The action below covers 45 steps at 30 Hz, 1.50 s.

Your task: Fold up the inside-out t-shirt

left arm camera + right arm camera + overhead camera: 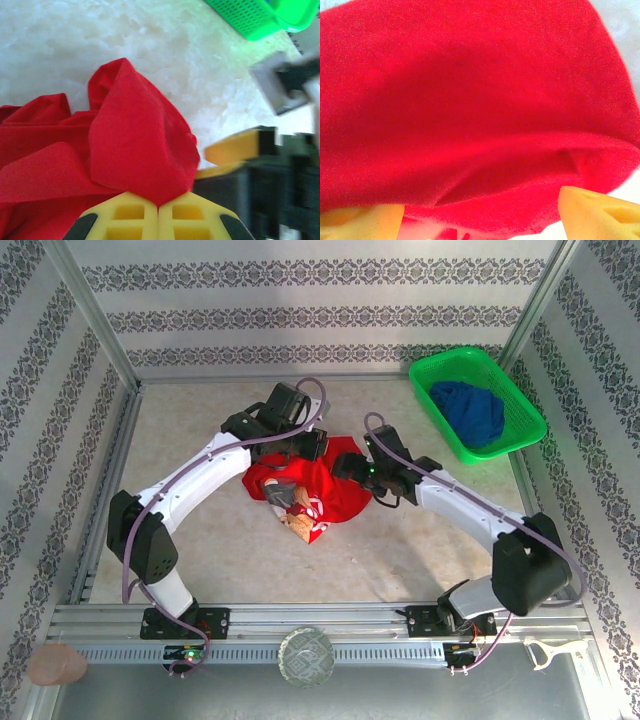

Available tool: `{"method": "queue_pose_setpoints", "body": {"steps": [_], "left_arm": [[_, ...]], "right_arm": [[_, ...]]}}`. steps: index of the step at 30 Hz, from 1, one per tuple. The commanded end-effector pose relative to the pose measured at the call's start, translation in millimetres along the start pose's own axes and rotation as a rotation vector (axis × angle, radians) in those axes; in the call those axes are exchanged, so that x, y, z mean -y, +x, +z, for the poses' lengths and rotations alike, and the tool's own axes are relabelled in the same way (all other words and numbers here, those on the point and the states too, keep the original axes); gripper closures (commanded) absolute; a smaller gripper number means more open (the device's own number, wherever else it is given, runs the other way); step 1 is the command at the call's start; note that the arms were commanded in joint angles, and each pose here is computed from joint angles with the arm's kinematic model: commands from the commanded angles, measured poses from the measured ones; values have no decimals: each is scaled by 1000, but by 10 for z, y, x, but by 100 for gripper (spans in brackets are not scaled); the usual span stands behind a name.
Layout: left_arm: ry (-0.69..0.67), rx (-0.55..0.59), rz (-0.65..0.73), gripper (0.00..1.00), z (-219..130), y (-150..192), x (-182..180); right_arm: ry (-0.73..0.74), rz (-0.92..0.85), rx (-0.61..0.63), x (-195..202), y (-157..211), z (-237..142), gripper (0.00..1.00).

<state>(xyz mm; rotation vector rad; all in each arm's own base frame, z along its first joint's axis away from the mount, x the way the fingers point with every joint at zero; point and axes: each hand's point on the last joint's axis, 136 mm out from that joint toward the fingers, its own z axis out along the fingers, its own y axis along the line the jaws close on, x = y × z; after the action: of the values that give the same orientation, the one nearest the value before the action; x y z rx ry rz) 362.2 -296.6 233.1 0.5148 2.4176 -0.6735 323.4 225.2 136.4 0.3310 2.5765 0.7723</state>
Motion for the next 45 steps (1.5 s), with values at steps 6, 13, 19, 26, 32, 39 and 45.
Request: {"method": "queue_pose_setpoints", "body": {"steps": [6,13,19,26,32,39,45], "left_arm": [[70,-56,-10,100,56,145,84],[122,-52,-18,100,-14,124,148],[216,-9,-65,100,-211,-24,247],[293,58,-163,100,-429,-169,155],[244,165,-336,100,-509,-273,-473],[71,194,-489,100,-304,-147,-1421],[21,110,-514,100,113,72,-1671]], "right_arm": [[9,-70,117,-283,-103,-60,19],[78,-32,146,-158,-135,134,19],[214,18,181,34,-278,531,19],[221,-62,145,-132,-524,940,33],[-147,-178,41,-648,-611,744,97],[-560,-222,-13,-1218,-498,-146,100],[-857,-279,-22,-1678,-425,-701,100]]}}
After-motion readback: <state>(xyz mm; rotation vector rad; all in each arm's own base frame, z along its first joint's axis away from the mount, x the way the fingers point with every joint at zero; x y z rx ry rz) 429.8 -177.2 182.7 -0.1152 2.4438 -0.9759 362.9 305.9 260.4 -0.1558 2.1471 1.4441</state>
